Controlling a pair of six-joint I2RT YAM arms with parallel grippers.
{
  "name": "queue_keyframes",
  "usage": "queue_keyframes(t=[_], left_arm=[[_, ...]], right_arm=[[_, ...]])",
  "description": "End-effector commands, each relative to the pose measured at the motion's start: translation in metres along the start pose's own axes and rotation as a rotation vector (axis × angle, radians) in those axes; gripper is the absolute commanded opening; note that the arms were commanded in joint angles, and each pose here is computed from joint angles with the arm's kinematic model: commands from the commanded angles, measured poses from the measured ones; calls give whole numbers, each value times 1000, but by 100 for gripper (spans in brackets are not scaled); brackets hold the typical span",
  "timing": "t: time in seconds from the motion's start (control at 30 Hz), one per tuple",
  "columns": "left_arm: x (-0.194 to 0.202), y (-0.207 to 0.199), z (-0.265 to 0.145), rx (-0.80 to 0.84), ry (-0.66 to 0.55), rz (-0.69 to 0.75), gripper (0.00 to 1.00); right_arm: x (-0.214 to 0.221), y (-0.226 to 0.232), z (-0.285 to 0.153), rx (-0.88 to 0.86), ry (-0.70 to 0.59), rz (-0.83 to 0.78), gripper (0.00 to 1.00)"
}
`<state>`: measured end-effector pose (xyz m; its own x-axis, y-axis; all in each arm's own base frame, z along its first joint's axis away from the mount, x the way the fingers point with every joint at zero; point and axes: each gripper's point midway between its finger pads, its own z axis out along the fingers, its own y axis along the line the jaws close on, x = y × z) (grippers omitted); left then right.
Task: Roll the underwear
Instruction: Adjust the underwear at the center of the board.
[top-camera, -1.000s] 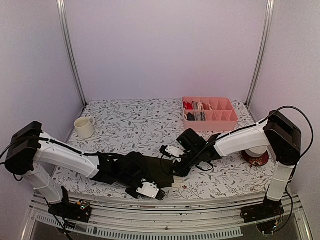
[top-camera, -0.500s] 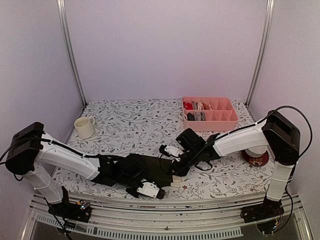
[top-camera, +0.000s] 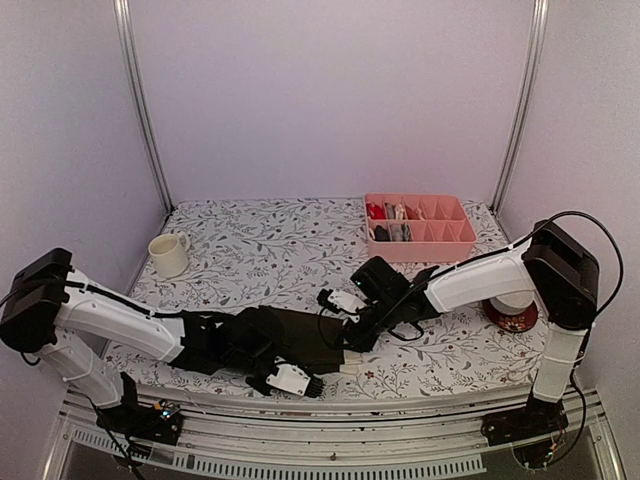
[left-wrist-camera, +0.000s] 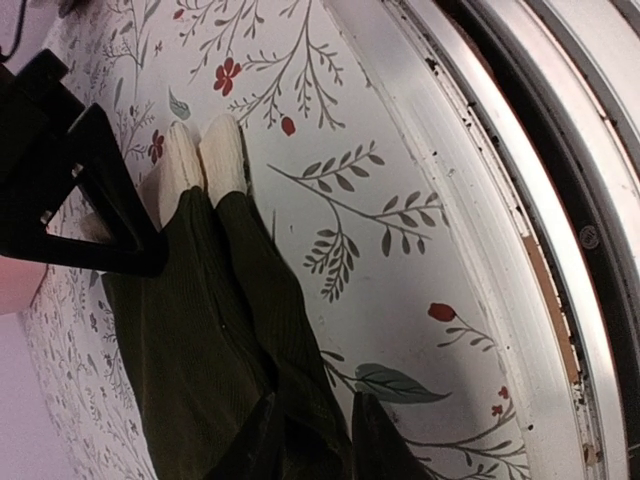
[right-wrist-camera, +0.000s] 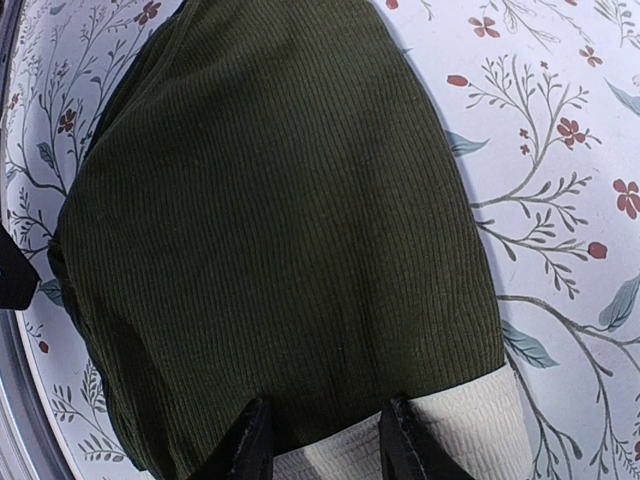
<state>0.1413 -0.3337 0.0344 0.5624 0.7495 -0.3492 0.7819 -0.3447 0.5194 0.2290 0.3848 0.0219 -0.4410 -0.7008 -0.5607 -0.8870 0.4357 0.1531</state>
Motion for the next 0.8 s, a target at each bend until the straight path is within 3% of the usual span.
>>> queue_keyframes(t=[0.0,0.33,0.57,0.77], left_arm=[[-4,0,0,-24,-12,19,26],[12,-11,15,16,63,26,24],[15,-3,13,-24,86,16,2],[11,-8,6,0,60,16,0]], right_arm=[[40,-3,16,10,139,35,38],[44,-3,19,9,151,36,38],[46,-5,20,17,159,37,38],[48,-7,21,29,168,37,38]])
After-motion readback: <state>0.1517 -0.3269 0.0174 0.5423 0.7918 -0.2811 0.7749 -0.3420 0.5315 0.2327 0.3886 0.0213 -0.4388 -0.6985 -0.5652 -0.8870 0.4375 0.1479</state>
